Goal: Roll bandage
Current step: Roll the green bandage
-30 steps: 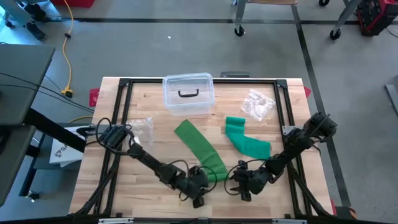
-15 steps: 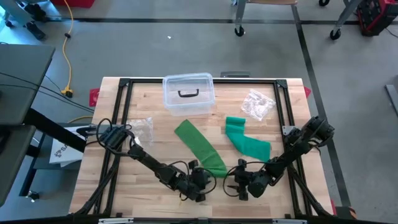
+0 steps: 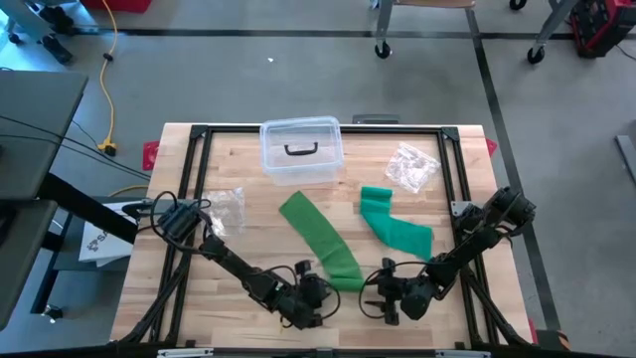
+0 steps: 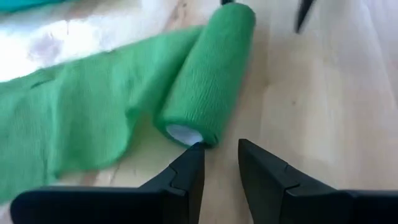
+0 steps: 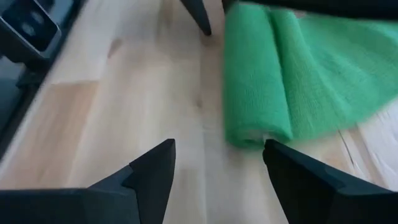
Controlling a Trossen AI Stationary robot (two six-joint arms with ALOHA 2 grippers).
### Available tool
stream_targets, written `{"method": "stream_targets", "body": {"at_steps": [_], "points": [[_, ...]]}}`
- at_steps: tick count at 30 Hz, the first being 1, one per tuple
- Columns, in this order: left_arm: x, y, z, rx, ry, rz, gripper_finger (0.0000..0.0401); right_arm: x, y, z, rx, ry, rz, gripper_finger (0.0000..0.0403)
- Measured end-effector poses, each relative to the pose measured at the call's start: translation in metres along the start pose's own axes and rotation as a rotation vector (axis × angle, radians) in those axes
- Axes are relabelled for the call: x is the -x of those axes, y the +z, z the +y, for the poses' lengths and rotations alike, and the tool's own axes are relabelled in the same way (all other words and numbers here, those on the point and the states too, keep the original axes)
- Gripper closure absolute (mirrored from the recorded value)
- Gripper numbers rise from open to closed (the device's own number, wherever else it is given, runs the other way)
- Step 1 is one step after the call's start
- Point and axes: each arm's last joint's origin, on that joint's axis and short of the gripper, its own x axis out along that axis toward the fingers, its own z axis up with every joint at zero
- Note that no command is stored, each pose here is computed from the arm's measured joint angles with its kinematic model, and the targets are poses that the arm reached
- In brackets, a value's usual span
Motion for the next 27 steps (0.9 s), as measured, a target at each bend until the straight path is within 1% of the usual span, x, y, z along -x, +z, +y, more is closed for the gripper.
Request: {"method": "stream_targets", "body": {"at_steps": [5, 7, 11, 13, 17, 19, 21, 23, 25, 27], "points": [[-0.008, 0.007, 0.003, -0.004, -0.056, -0.019, 0.0310, 0.000, 0.001, 0.001, 0.006, 0.009, -0.009, 0.0163], [-0.008, 0.010, 0.001, -0.005, -0.101, -0.037, 0.0310, 0.000, 0.000, 0.000, 0.012, 0.000, -0.008, 0.0163], [-0.005, 0.013, -0.005, -0.042, -0.153, -0.068, 0.0310, -0.001, 0.004, 0.003, 0.042, -0.012, -0.027, 0.0165], [0.000, 0.013, -0.010, -0.044, -0.174, -0.082, 0.0310, -0.001, 0.007, 0.005, 0.029, -0.008, -0.042, 0.0170], [0.009, 0.017, -0.022, 0.022, -0.197, -0.103, 0.0310, 0.004, 0.016, 0.007, -0.042, 0.022, -0.066, 0.0184], [0.012, 0.019, -0.026, 0.076, -0.211, -0.105, 0.0310, 0.010, 0.022, 0.009, -0.072, 0.071, -0.068, 0.0192], [0.014, 0.019, -0.028, 0.109, -0.209, -0.106, 0.0310, 0.013, 0.028, 0.009, -0.087, 0.124, -0.053, 0.0199], [0.013, 0.017, -0.027, 0.108, -0.184, -0.104, 0.0310, 0.013, 0.032, 0.009, -0.096, 0.184, -0.021, 0.0204], [0.013, 0.015, -0.025, 0.107, -0.135, -0.106, 0.0310, 0.011, 0.033, 0.007, -0.105, 0.233, 0.013, 0.0207], [0.011, 0.014, -0.021, 0.131, -0.076, -0.108, 0.0310, 0.010, 0.035, 0.007, -0.117, 0.259, 0.026, 0.0211]]}}
